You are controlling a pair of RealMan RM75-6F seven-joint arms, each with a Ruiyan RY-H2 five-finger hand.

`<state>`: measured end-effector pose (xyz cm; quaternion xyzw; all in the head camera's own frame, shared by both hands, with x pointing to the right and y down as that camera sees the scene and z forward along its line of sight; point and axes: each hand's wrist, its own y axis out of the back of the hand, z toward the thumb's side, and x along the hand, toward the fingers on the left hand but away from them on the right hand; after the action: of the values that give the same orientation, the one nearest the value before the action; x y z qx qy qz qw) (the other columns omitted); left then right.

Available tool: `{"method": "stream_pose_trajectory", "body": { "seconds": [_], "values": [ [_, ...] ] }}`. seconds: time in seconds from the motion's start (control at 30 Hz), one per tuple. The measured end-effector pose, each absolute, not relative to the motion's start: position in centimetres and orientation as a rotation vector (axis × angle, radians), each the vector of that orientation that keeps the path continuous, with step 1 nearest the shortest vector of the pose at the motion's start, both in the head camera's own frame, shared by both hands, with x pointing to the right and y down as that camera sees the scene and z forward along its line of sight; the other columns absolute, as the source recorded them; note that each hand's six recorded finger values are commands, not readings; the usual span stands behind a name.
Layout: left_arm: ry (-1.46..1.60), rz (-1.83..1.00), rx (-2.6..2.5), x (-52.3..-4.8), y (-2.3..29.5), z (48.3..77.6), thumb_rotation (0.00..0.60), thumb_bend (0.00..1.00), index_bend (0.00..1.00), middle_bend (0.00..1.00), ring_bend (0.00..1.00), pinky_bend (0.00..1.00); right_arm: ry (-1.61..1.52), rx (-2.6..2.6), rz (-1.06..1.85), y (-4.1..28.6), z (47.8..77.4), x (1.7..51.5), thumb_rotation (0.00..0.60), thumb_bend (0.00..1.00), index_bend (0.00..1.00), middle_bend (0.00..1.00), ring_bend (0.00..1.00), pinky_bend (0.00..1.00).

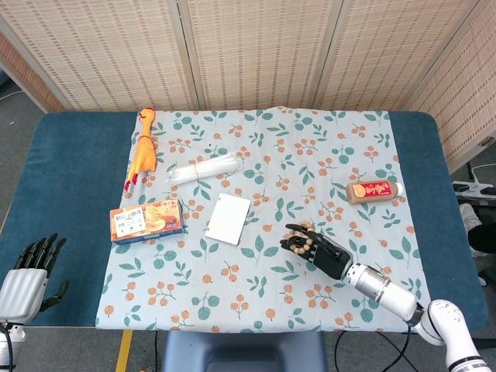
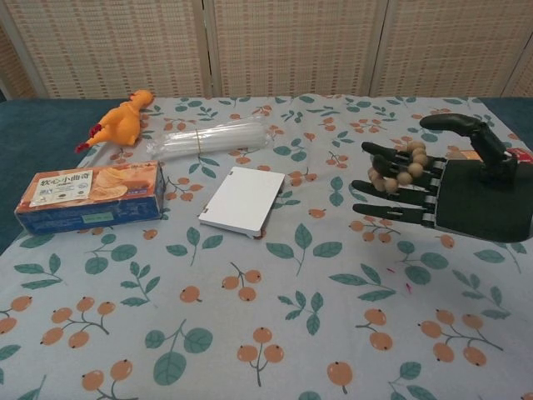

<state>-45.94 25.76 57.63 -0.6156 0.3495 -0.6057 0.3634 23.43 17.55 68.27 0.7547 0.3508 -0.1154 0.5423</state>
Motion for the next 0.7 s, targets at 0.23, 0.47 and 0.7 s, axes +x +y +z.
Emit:
{"method": "stream_pose_trajectory", "body": {
  "seconds": [0.23,0.47,0.7],
  "values": [
    [0.899,-1.561,-1.586,-46.0,25.8,57.7,0.6,0.4,0.0,0.0,0.0,0.1,0.828,1.897,-0.364,17.8,68.6,22.5,0.142,0.16,0.17,0.4,0.15,0.1],
    [0.898,-1.562,-1.589,-46.0,25.8,57.7,0.6,0.4,0.0,0.0,0.0,0.11,0.801,1.939,-0.445,18.1,68.7,22.0,0.135,0.37,0.41,0.46,0.26,0.12],
    [0.896,-1.561,-1.591,-45.9,25.8,57.7,0.6,0.41,0.0,0.0,0.0,0.11,0.801,2.009,-0.503,18.0,68.8,21.4,0.163,0.39,0.59,0.6,0.36,0.14]
  ]
}}
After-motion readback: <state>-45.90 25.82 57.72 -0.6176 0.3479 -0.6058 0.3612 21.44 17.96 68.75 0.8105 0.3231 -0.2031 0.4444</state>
